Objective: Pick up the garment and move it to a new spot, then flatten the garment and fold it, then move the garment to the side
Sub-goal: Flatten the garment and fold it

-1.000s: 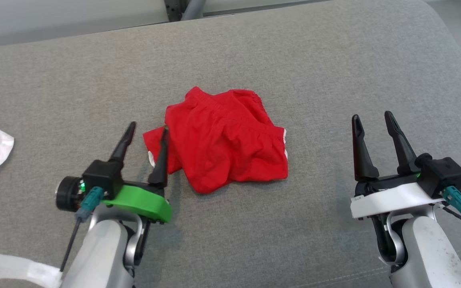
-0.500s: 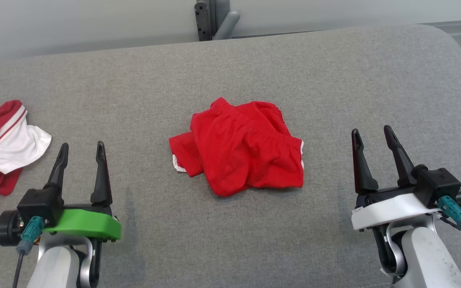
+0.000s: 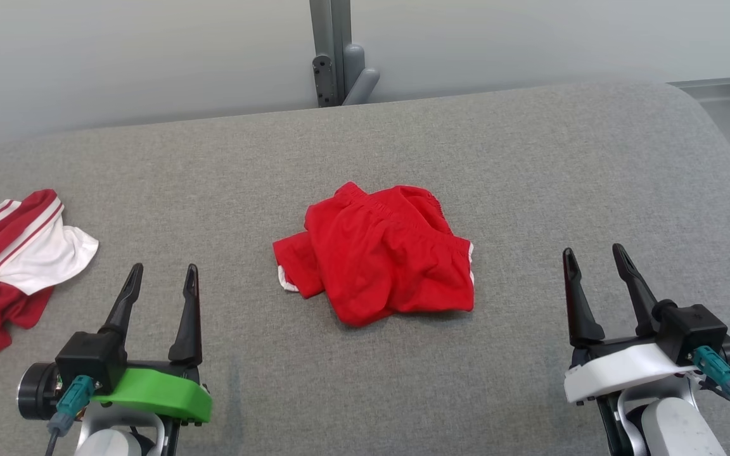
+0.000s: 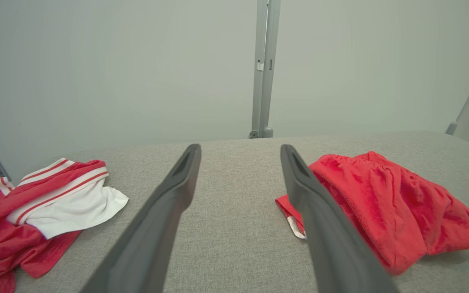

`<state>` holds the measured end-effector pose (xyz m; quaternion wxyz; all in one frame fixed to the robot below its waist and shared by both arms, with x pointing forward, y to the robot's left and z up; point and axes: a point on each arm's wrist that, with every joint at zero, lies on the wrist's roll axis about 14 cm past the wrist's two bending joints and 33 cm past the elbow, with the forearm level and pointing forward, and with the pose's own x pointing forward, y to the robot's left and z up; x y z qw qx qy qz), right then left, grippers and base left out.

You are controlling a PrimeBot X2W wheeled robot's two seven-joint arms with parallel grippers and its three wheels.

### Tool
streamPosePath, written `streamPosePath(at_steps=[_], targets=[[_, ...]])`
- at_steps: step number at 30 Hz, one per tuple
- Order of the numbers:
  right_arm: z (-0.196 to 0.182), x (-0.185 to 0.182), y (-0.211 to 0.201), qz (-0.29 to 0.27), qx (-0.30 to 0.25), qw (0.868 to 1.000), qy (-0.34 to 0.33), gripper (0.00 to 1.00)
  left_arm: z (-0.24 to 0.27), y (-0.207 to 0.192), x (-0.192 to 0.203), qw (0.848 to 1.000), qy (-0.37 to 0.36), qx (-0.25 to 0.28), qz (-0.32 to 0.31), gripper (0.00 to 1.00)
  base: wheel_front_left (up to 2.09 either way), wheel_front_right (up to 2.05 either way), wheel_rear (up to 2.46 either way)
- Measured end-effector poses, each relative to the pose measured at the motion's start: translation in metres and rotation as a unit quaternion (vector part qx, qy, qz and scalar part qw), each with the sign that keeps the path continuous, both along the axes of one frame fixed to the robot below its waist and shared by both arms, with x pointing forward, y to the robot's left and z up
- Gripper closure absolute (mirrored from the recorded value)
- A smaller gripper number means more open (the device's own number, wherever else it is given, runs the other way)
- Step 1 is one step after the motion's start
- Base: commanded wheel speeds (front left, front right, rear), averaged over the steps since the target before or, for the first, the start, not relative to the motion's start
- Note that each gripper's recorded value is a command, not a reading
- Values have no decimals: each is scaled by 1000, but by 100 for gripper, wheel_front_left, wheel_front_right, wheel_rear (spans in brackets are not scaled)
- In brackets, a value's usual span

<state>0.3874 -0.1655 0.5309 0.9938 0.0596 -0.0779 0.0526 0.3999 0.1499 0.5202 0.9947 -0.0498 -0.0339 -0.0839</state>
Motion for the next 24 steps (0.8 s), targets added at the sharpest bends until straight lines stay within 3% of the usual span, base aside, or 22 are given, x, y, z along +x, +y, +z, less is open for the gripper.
streamPosePath(at_steps=[24], targets=[[-2, -10, -7, -10, 9, 1000, 5, 0, -1, -4, -5, 1000, 12, 1, -5, 0, 0, 0, 0]])
